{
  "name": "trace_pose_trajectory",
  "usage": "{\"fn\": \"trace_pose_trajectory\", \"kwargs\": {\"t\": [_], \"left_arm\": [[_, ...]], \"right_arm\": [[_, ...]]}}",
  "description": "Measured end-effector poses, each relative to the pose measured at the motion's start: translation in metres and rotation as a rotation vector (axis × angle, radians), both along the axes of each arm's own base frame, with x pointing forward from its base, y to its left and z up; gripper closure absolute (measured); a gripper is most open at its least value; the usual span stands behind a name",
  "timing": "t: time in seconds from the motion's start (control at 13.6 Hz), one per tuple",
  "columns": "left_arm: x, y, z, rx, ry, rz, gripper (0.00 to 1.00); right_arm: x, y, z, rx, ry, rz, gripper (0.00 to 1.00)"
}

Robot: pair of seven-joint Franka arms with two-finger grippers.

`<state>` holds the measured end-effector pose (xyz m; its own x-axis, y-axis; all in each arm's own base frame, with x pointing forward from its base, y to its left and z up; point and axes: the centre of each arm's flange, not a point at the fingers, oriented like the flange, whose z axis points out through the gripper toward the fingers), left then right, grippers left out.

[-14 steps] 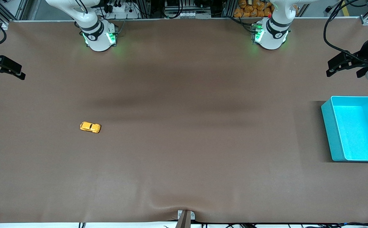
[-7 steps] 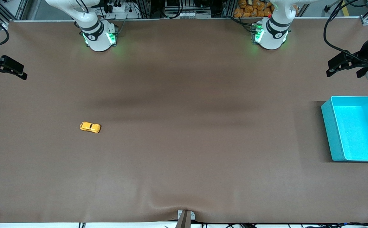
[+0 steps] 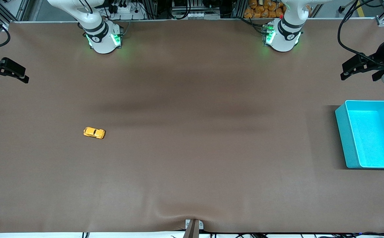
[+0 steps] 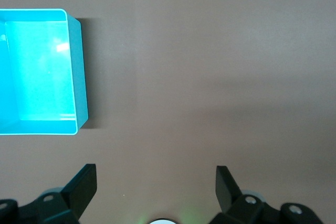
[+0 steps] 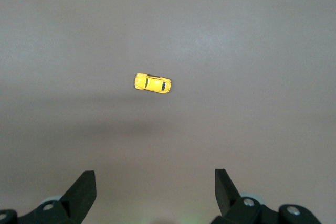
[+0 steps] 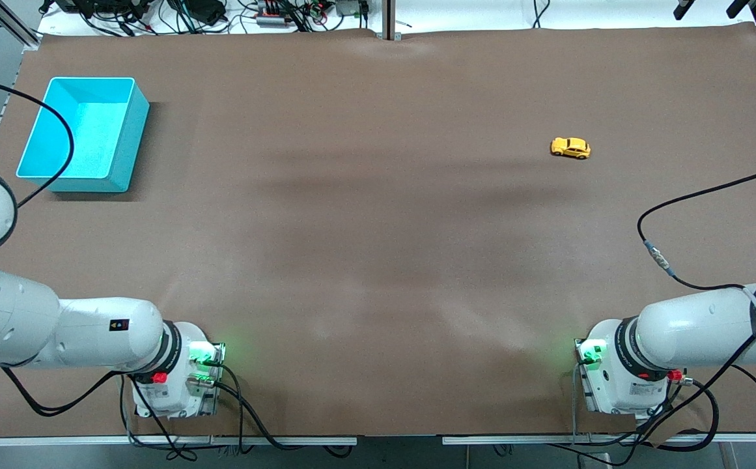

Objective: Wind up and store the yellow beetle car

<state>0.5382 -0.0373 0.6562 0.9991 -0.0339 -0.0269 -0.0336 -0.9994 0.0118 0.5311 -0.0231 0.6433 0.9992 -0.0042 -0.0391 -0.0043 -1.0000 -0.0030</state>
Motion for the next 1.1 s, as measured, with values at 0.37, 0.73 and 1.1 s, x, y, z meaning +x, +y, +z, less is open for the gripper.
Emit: {"fn": "trace_pose_trajectory", "kwargs": {"t": [0.37, 0.73, 1.1], "left_arm": [[0.0000, 0.0028, 0.0059, 0.011, -0.014, 0.005, 0.00], [0.0004, 0.0081, 0.0062, 0.011, -0.014, 0.013, 0.00], [0.0007, 0.0058, 0.0055, 0.011, -0.013, 0.009, 0.00]], "right_arm": [[0.0000, -0.0001, 0.0000, 0.000, 0.000, 0.000, 0.00], [-0.0001, -0.0017, 0.0000, 0.000, 0.000, -0.003, 0.00], [-0.0001, -0.0025, -0.0002, 0.000, 0.000, -0.004, 0.00]]}}
